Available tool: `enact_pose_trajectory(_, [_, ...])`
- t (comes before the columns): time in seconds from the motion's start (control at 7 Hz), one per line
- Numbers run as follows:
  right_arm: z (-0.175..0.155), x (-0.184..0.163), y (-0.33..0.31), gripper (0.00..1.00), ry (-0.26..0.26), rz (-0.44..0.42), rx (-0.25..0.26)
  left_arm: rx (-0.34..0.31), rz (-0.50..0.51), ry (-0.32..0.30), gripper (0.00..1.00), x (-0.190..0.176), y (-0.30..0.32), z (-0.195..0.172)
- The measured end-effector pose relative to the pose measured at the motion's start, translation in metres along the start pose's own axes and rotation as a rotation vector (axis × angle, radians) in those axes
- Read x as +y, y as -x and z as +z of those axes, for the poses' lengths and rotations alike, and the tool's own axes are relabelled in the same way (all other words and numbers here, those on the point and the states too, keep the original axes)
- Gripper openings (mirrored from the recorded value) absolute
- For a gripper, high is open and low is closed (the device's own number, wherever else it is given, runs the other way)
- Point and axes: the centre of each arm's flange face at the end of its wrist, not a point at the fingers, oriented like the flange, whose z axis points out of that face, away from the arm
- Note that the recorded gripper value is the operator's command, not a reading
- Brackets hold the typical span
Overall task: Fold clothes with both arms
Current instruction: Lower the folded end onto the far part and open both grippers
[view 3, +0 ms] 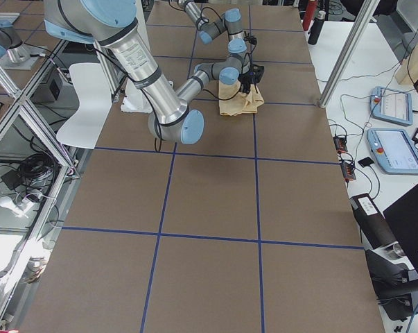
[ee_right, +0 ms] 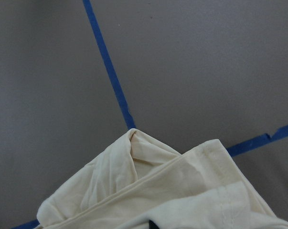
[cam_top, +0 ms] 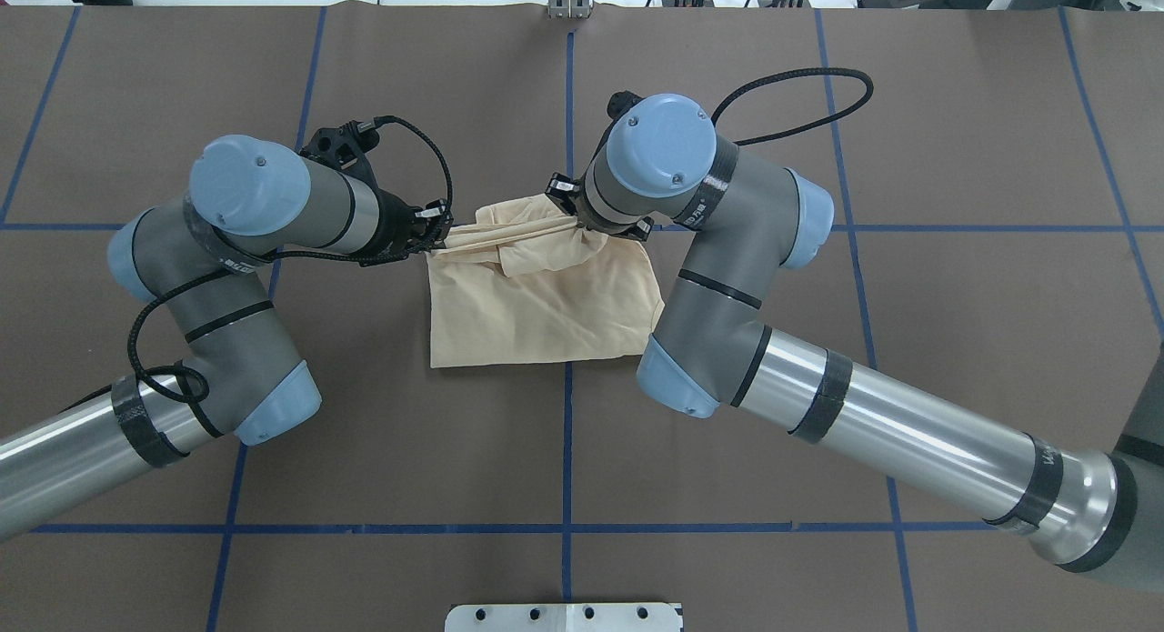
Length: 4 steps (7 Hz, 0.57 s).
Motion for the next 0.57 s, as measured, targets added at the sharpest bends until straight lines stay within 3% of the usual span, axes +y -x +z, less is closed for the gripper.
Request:
enact_pose_trajectory(0.14, [0.0024, -0.0013, 0.0043, 0.0, -0.002, 0.0, -0.003, 0.009, 0.004, 0.0, 0.0, -0.0003, -0.0044, 0.0013])
enact_pose_trajectory(0.29, [0.0036, -0.0018, 0.0072, 0.0, -0.002, 0.0, -0.005, 0.016, 0.006, 0.001, 0.29, -0.0001, -0.0078, 0.0007])
enact_pose_trajectory(0.43, [0.0051, -0.0022, 0.0092, 0.51, -0.002, -0.001, -0.009, 0.02, 0.007, 0.001, 0.93, 0.0001, -0.0097, 0.0001])
enact_pose_trajectory(0.57, [0.0077, -0.0026, 0.0102, 0.99, -0.001, 0.0, -0.021, 0.021, 0.009, 0.001, 1.0, 0.0002, -0.01, -0.0001])
